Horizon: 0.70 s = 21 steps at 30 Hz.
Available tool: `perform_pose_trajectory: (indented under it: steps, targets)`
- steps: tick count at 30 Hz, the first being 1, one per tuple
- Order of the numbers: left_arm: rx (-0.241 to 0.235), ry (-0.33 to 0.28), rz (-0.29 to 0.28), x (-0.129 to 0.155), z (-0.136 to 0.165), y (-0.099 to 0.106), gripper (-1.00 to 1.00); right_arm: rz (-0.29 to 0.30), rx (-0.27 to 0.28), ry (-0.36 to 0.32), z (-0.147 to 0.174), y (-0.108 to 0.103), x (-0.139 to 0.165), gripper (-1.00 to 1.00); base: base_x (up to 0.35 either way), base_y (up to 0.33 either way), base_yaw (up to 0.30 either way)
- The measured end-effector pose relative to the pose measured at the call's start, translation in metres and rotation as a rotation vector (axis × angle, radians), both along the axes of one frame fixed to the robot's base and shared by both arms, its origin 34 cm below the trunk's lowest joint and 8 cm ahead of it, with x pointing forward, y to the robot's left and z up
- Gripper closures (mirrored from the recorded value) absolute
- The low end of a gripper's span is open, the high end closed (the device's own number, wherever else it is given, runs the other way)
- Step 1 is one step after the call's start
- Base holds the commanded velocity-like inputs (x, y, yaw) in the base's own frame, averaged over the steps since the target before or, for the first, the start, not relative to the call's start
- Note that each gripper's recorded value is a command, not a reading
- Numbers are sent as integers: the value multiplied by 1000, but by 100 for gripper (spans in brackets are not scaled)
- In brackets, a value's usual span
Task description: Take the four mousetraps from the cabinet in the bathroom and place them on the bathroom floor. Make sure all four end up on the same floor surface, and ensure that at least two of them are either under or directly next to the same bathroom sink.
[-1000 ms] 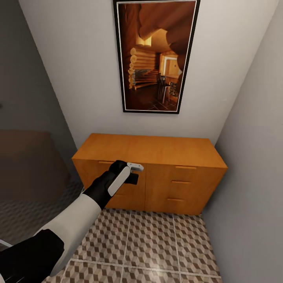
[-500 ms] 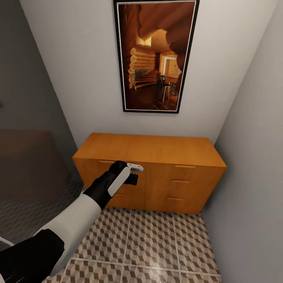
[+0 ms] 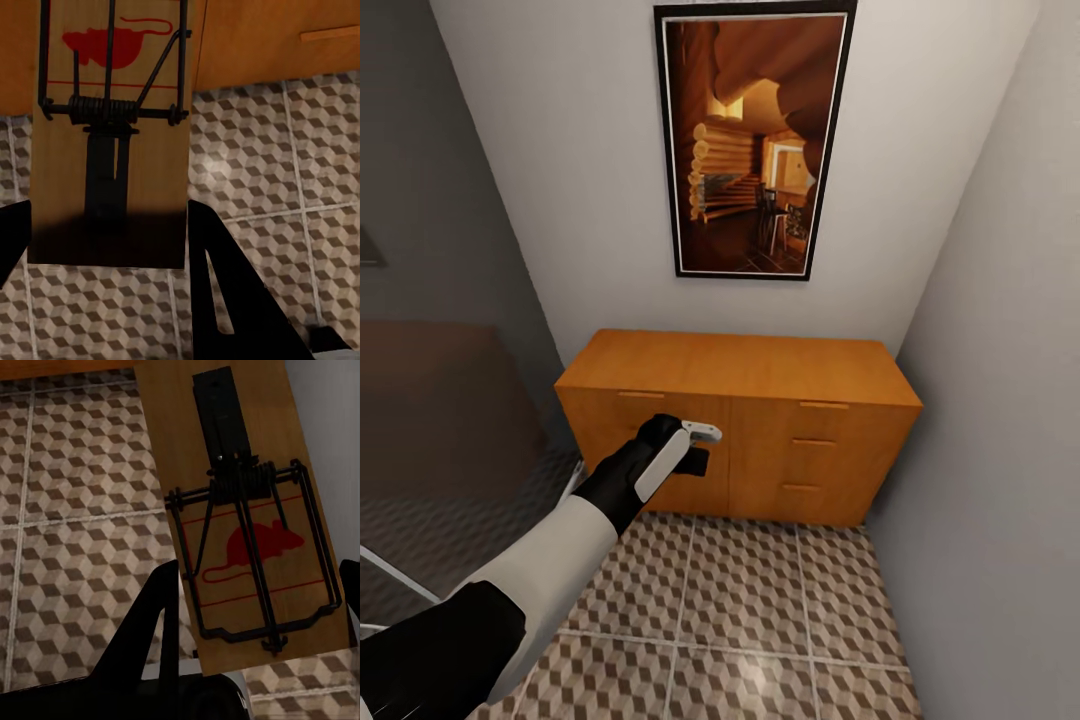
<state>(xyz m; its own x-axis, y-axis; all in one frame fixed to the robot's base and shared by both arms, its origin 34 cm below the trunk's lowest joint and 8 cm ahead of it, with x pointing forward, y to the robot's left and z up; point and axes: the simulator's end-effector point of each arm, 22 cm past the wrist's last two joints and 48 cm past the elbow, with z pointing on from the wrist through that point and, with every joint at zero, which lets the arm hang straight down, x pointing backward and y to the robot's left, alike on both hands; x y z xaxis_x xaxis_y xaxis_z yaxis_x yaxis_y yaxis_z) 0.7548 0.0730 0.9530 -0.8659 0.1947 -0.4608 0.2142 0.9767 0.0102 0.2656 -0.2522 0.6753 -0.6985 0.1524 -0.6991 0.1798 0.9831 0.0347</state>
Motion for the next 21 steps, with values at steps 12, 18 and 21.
perform_pose_trajectory:
  steps: [12,18,21]
  targets:
    - [-19,50,65,-25,-58,10,100,0,0,0,0,0,0,100,-4,0,0]
    - [-47,67,158,-55,-125,30,100,0,-1,0,0,0,0,100,0,0,0]
    - [-77,53,204,-71,-160,43,100,-1,-1,0,0,0,0,100,0,0,0]
